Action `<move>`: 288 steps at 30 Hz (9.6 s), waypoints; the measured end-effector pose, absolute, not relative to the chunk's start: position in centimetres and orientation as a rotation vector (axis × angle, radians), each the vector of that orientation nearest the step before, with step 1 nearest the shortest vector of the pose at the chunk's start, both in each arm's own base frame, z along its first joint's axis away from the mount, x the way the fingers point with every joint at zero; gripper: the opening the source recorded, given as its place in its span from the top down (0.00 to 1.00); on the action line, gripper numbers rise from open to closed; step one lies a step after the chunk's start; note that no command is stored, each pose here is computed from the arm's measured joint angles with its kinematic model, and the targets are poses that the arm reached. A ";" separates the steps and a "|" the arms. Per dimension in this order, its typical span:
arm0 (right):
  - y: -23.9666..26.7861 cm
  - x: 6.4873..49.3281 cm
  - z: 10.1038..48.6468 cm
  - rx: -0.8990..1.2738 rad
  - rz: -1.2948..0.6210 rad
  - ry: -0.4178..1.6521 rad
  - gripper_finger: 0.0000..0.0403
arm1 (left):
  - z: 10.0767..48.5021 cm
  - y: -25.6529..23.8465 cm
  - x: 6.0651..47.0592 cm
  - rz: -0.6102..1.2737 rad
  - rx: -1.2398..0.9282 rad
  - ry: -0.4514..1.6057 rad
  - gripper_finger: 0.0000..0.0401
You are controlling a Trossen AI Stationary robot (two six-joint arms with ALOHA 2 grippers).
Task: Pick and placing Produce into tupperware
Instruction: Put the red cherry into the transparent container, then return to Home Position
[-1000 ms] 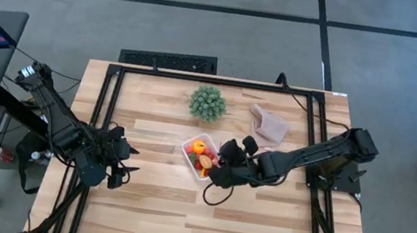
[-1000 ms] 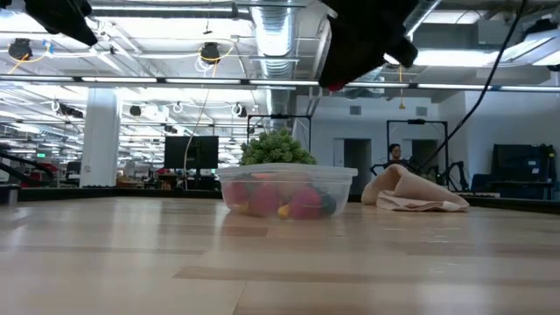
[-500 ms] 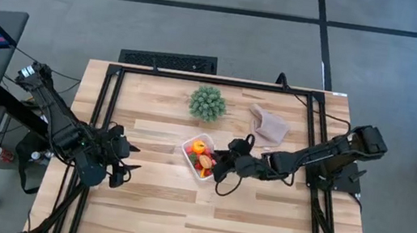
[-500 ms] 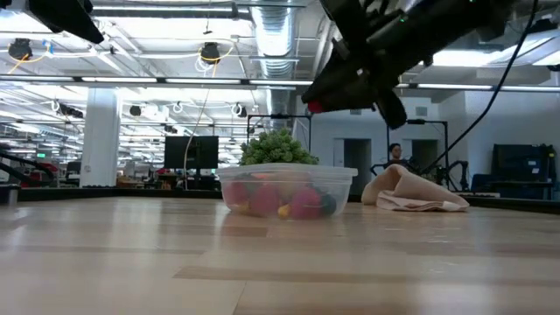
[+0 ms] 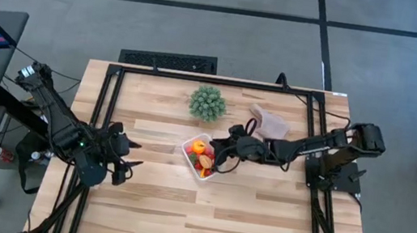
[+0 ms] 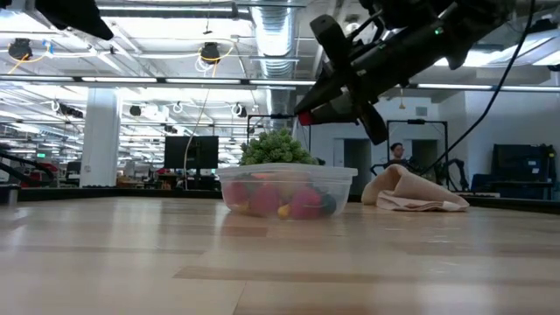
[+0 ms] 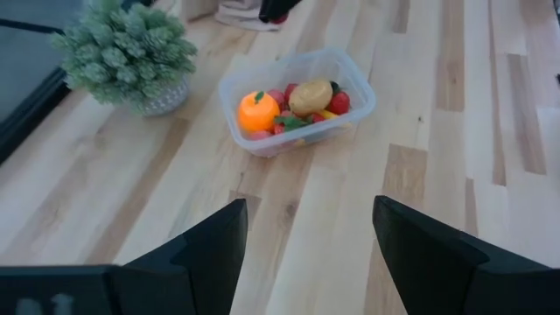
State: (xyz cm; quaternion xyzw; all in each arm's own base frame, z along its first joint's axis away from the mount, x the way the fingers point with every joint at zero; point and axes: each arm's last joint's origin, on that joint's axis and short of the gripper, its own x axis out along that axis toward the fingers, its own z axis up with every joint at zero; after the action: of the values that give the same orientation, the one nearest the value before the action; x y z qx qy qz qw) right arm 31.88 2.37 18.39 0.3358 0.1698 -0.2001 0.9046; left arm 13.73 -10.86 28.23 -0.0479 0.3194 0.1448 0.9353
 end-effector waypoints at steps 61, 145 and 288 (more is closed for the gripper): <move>3.3 33.6 19.8 0.809 -0.181 0.167 0.39 | 28.0 -11.1 13.6 0.229 -0.128 0.729 0.40; -0.5 13.6 29.3 -0.007 0.017 -0.283 0.39 | 24.2 -0.7 10.8 0.178 0.105 -0.384 0.40; 0.3 9.3 19.4 0.172 0.052 -0.303 0.39 | 20.0 0.2 9.1 0.114 0.049 -0.329 0.40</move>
State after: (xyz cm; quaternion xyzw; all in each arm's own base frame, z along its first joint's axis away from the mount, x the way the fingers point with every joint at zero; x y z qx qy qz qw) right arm 9.30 0.31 19.43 0.0854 -0.1508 0.0256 0.9845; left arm 9.13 0.23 19.97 0.0243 -0.1634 0.0566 0.9846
